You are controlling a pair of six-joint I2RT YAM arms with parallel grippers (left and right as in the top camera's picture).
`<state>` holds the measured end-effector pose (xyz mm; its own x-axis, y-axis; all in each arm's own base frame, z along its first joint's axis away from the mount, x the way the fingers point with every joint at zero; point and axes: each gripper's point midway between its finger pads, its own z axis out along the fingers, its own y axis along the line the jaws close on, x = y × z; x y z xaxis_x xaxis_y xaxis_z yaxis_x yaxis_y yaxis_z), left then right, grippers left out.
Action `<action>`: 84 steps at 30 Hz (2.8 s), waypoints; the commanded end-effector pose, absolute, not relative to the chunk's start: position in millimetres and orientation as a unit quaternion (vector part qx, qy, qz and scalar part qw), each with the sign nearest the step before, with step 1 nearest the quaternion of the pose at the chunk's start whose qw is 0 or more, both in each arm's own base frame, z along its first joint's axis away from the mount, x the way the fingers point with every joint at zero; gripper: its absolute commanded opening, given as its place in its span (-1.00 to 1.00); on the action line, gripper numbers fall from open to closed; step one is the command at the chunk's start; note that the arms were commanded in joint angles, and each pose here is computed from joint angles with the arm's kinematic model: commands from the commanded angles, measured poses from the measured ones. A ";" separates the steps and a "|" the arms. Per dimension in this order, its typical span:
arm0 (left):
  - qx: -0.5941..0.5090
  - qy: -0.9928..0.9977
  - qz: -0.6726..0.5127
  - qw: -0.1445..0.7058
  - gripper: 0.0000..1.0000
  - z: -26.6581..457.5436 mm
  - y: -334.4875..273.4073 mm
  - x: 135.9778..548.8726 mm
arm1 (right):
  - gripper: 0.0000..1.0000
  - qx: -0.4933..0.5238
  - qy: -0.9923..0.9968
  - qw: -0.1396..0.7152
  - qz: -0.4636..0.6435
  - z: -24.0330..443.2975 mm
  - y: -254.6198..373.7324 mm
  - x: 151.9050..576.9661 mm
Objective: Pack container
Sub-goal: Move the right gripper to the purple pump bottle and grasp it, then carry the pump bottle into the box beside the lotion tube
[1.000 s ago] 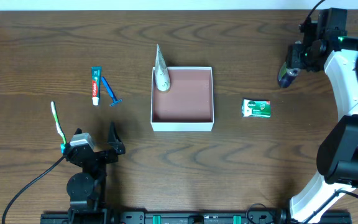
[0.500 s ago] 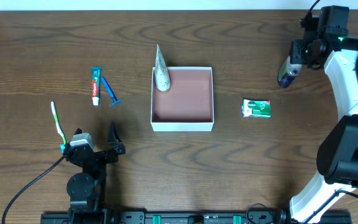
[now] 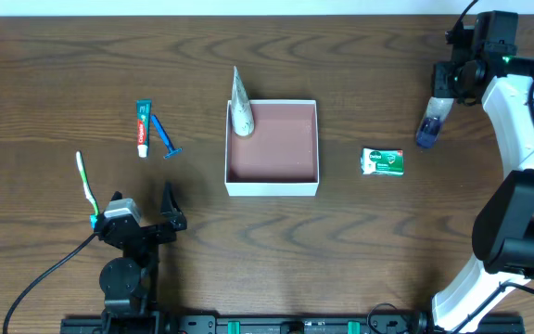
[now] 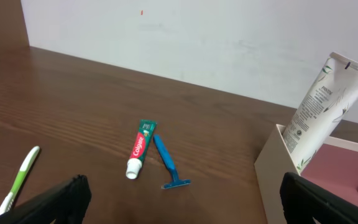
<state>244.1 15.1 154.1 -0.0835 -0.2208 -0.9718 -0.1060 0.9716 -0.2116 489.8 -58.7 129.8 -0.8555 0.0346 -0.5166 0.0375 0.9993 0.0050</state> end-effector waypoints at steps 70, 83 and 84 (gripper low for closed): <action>-0.111 0.754 -0.032 0.647 0.96 135.0 17.2 243.3 | -0.97 -0.217 0.878 0.401 0.149 211.7 310.6 456.0; -0.111 0.754 -0.032 0.647 0.96 135.0 17.2 243.3 | -0.97 -0.231 0.883 0.382 0.148 185.2 327.1 452.8; -0.111 0.754 -0.032 0.647 0.96 135.0 17.2 243.3 | -0.97 -0.232 0.884 0.379 0.147 181.3 328.1 453.5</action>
